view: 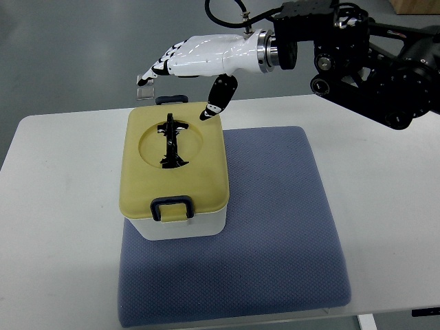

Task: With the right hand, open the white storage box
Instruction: 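Lower the right hand onto the black latch and close fingers around it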

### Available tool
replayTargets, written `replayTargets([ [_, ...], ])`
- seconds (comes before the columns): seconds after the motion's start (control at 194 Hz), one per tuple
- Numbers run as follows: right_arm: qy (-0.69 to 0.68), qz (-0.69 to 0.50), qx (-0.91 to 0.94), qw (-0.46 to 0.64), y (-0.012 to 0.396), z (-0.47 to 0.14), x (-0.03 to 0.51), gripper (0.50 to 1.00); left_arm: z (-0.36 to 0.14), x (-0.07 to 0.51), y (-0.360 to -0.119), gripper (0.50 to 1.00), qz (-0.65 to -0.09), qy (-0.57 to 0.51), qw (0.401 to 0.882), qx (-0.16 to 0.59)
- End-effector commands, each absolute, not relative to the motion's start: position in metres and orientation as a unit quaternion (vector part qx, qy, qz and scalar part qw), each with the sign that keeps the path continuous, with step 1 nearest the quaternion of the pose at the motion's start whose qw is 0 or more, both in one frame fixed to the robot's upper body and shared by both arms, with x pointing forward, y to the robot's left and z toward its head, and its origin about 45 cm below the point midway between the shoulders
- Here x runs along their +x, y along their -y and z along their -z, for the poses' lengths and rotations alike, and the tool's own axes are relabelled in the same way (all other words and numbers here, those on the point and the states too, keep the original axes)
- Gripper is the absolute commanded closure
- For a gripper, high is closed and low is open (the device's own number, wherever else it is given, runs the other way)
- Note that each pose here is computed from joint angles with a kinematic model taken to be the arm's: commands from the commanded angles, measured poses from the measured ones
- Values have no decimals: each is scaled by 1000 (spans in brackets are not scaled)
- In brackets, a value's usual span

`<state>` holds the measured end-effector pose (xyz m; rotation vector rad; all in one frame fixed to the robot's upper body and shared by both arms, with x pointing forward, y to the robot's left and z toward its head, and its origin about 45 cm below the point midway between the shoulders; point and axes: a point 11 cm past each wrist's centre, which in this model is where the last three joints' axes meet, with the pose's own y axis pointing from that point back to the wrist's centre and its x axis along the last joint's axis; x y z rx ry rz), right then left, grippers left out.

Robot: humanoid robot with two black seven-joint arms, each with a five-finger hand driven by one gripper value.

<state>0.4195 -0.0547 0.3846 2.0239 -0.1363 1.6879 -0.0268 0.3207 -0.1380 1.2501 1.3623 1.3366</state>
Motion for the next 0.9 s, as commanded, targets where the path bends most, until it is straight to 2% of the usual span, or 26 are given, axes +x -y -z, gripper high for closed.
replayTargets([
  [0.0, 47, -618, 745, 248, 53, -372, 417, 570, 138, -27, -321, 500, -532, -543, 417, 498],
  [0.428, 45, -623, 749, 222, 34, -339, 405, 579, 138, -26, -322, 500, -534, -542, 416, 499],
  [0.623, 47, -623, 752, 212, 25, -330, 402, 599, 138, -27, -321, 500, -533, -543, 416, 498],
  [0.737, 53, -627, 750, 204, 21, -328, 401, 628, 138, -27, -321, 500, -533, -543, 416, 498],
  [0.896, 58, -631, 749, 195, 14, -329, 400, 632, 138, -26, -321, 500, -533, -542, 417, 498],
])
